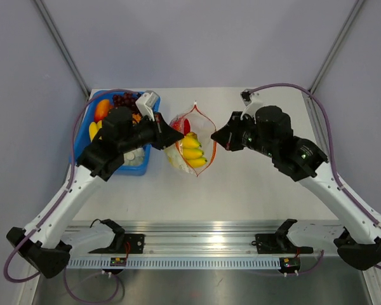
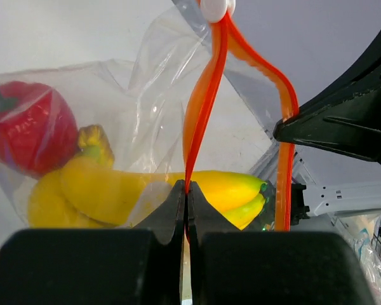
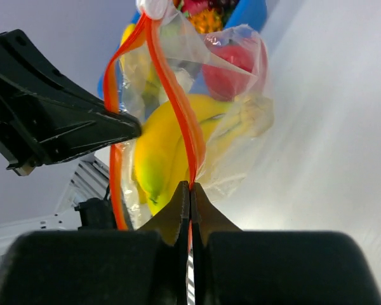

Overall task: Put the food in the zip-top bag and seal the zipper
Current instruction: Adjust the zipper food storage bag at the center of the board, then pick up the fake fruit from the bin.

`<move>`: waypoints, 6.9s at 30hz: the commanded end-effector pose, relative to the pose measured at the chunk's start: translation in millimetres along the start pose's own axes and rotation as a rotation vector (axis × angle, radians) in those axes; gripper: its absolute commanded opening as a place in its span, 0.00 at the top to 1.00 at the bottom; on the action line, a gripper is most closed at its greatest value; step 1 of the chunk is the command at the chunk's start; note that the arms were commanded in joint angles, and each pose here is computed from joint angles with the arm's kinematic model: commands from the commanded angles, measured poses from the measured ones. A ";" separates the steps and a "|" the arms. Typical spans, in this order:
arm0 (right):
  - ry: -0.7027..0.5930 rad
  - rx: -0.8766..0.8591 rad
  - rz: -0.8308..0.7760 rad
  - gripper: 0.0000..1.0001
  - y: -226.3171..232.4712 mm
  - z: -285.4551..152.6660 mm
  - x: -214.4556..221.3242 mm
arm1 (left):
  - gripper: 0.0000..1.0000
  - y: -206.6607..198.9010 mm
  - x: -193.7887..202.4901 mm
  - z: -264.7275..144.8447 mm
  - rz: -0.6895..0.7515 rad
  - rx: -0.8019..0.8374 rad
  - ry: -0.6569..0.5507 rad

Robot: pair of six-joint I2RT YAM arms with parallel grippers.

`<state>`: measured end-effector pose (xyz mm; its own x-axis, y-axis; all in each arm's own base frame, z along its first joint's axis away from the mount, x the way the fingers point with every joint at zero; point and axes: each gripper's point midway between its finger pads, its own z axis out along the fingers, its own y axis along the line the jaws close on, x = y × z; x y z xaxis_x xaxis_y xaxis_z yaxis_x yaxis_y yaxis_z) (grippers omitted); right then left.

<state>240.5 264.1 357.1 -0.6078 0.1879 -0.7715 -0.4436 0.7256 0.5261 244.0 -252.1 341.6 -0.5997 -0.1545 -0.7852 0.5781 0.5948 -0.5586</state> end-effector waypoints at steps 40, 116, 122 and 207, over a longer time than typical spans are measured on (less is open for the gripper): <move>0.102 0.113 0.014 1.00 -38.8 22.0 47.2 | 1.00 65.6 102.6 45.1 -0.087 -0.148 0.305; 0.149 0.044 0.044 1.00 -27.7 40.7 60.2 | 0.34 271.0 10.3 -77.8 -0.271 -1.069 -0.031; 0.149 0.048 0.040 1.00 -28.7 39.0 60.6 | 0.27 309.3 7.7 -72.6 -0.279 -1.194 -0.011; 0.372 0.105 -0.050 1.00 -49.6 92.3 100.2 | 0.31 530.8 -86.0 -68.9 0.306 -1.427 0.218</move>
<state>257.3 304.1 205.7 -0.8172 -0.0867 -0.5699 -0.3954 0.8036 0.4448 553.8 120.7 118.3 -0.7428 0.1853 -0.6434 -0.1710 0.8765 0.4499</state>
